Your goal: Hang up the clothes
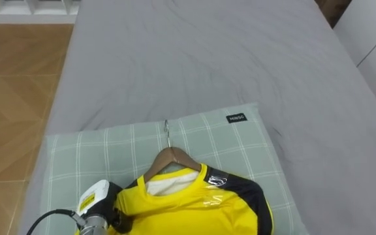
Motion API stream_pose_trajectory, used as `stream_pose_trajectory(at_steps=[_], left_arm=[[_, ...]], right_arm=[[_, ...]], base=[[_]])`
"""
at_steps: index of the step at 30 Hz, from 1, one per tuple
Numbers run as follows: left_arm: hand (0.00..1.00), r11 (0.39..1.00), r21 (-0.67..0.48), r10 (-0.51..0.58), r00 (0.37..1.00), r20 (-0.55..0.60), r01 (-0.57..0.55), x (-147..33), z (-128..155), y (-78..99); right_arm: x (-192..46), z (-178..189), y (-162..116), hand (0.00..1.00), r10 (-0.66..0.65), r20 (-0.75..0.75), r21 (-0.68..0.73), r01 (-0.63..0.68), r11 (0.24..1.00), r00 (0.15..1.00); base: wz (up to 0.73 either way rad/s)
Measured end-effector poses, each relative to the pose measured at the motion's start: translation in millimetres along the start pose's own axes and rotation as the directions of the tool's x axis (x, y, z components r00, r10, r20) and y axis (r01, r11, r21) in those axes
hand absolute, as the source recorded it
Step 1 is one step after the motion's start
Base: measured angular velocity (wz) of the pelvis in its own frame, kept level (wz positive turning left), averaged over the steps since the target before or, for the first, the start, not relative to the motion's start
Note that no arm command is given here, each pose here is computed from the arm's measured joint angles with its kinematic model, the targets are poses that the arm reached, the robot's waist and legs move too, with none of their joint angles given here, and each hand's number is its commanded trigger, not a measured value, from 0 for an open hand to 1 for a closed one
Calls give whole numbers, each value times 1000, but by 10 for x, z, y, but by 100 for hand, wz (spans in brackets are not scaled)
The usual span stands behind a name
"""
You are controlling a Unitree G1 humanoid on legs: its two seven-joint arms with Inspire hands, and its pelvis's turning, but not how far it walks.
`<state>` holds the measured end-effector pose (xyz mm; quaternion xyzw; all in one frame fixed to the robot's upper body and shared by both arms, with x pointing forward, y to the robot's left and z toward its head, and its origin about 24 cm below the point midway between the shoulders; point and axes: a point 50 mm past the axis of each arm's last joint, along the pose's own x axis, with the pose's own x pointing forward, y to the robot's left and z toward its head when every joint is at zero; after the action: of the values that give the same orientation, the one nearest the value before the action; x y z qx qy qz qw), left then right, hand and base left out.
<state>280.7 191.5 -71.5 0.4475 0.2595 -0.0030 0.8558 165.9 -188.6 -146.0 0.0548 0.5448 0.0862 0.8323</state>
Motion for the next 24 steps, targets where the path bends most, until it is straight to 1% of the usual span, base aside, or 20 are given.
stream_pose_trajectory(at_steps=[9, 13, 15, 21, 24], left_arm=[[100, 1000, -18, 18, 1000, 12, -18, -36, -52, -13], [100, 1000, -20, 18, 1000, 0, -18, -138, -216, -97], [100, 1000, -15, 23, 1000, -6, -23, -150, -264, -87], [100, 999, -28, 46, 999, 20, -45, -198, -265, -92], [100, 994, -36, 104, 993, 55, -102, -221, -238, -25]], right_arm=[[-16, -4, -45, 0, -11, 11, 13, 11, 1000, 1000], [-44, -185, -103, 0, -35, -3, 114, 35, 993, 999], [-55, -253, -122, 0, -46, -16, 120, 48, 992, 999], [-152, -544, -276, 0, -93, -68, 178, 104, 979, 993], [-181, -605, -326, 0, -121, -85, 182, 135, 974, 989]], base=[[0], [0], [6], [6], [5]])
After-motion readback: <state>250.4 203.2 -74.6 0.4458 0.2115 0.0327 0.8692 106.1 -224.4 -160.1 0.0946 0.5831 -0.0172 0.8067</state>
